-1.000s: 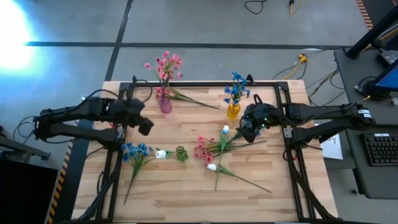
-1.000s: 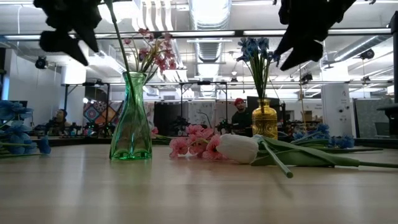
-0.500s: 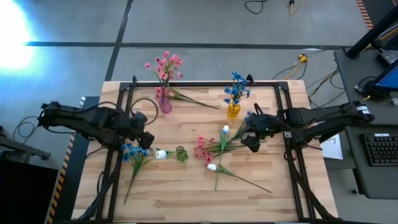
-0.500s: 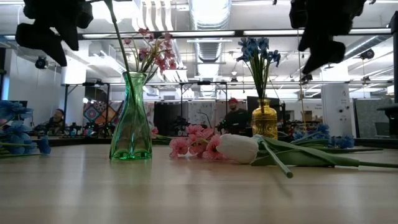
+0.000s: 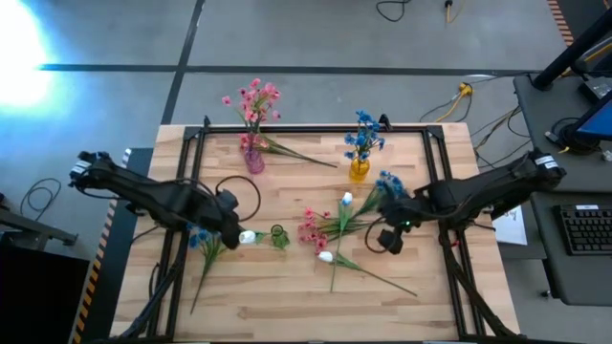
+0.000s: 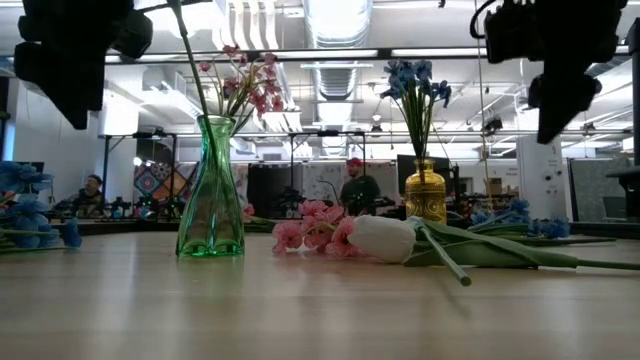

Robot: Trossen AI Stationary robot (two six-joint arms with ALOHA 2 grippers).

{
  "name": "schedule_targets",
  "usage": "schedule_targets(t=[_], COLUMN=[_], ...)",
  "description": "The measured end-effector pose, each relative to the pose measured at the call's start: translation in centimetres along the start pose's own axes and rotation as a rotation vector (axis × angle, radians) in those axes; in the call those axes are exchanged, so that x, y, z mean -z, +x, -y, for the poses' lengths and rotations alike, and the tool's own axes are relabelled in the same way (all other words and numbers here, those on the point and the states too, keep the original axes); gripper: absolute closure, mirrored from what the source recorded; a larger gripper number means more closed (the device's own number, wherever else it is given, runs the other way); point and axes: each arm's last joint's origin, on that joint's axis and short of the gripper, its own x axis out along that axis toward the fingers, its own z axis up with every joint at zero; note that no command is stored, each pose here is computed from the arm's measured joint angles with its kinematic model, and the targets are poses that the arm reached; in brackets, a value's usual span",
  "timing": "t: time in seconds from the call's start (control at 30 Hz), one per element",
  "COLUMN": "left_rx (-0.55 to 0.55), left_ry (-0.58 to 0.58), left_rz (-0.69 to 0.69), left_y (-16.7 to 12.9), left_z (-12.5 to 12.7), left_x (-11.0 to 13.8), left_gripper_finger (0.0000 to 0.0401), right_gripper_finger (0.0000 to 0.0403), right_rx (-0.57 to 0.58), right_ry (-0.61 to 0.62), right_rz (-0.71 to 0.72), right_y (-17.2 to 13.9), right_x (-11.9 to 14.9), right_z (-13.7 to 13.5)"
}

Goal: Sort flowers into vase by color
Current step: Put the left blue flowers into the yellow vase

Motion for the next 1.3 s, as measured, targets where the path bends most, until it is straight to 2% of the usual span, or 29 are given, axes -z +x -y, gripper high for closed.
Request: schedule_targets(t=[0.1,0.3,0.53,0.73,0.9,1.13,1.3], left_rx=[-0.024,-0.061,-0.087,-0.084,-0.073,-0.07,-0.118], left_ry=[0.005,0.03,0.059,0.069,0.048,-0.079,-0.121], left_rz=[-0.011,-0.028,-0.042,-0.053,-0.138,-0.2,-0.237], left_y=[0.5,1.3,1.7,1.6,1.4,1.3,1.8], left_z=[0.4,1.0,1.3,1.3,1.4,1.9,2.6], left_x=[0.1,0.5,1.0,1.4,2.2,4.0,6.0], left_gripper_finger=[0.0168,0.0168,0.0168,0.0168,0.0168,0.0168,0.0168], right_gripper_finger=[0.0077,0.0078,0.0078,0.0078,0.0078,0.0078,0.0078], right_rx=[0.03,0.074,0.078,0.045,0.042,0.041,0.053], right_ry=[0.034,-0.217,-0.321,-0.344,-0.307,-0.29,-0.301], right_rz=[-0.038,-0.135,-0.123,-0.052,-0.048,-0.046,-0.035], right_y=[1.2,3.6,5.6,6.3,6.3,6.2,6.1], right_x=[-0.1,0.5,0.0,-0.7,-0.7,-0.7,-0.7], right_z=[-0.3,-1.2,-1.8,-2.5,-2.5,-2.5,-2.4])
